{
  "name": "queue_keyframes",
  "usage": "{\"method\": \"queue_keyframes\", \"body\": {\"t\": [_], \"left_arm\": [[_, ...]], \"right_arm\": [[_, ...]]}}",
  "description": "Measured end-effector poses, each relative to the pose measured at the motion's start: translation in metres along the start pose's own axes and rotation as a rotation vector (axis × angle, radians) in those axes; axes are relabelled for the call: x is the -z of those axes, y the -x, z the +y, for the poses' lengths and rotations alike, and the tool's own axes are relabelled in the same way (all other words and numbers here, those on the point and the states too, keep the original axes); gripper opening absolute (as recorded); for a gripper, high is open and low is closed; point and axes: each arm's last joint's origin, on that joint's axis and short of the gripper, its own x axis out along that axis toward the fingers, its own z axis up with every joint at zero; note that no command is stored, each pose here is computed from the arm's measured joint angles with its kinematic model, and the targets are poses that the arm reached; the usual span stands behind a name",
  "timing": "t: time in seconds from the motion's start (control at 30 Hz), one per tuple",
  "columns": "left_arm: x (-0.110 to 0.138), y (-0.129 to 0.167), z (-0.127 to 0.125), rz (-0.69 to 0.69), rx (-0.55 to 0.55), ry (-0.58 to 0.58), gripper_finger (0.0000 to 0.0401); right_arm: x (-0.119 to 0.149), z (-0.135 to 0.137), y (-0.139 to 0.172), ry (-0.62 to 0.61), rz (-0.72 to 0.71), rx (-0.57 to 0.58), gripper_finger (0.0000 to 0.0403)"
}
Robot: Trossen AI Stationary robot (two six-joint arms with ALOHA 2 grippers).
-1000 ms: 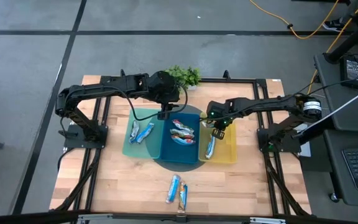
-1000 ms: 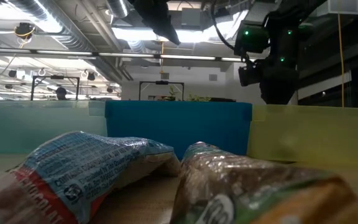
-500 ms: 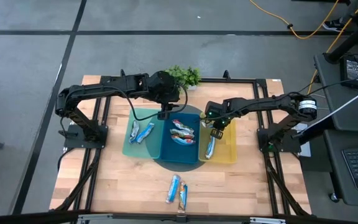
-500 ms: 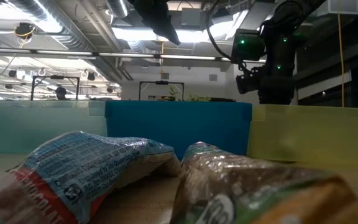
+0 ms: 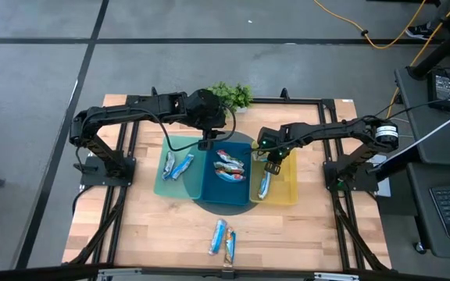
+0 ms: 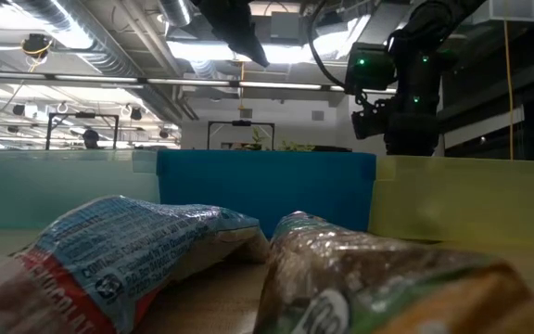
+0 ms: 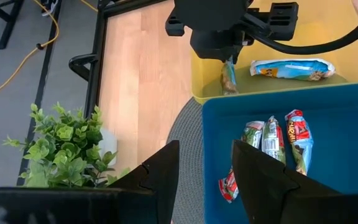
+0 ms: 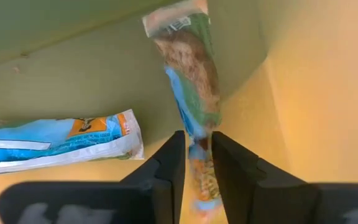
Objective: Pick and place Granola Bars by type
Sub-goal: Put the yellow granola bar into the yellow bin, then put the red granola bar into the blue bin
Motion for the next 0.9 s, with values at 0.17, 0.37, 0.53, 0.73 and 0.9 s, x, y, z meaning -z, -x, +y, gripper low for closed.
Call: {"method": "queue_keyframes", "body": {"t": [0.17,0.37,0.53,0.73,0.9], "left_arm": [[0.000,0.000,0.000,0.000,0.000,0.003,0.0139],[0.000,0.000,0.000,0.000,0.000,0.008,0.0139],[0.000,0.003,0.000,-0.001,0.000,0.007,0.0139],[-0.004,0.018,-0.010,-0.036,0.010,-0.047,0.0139],[-0.009,0.031,-0.021,-0.074,0.027,-0.016,0.0139]], "right_arm": [[0.000,0.000,0.000,0.002,0.000,0.000,0.0101],[0.000,0.000,0.000,0.011,0.000,0.000,0.0112],[0.003,0.000,0.008,0.019,-0.005,0.004,0.0115],[0.009,0.000,0.038,0.021,-0.134,0.129,0.0115],[0.020,0.005,0.070,0.061,-0.280,0.215,0.0115]]}}
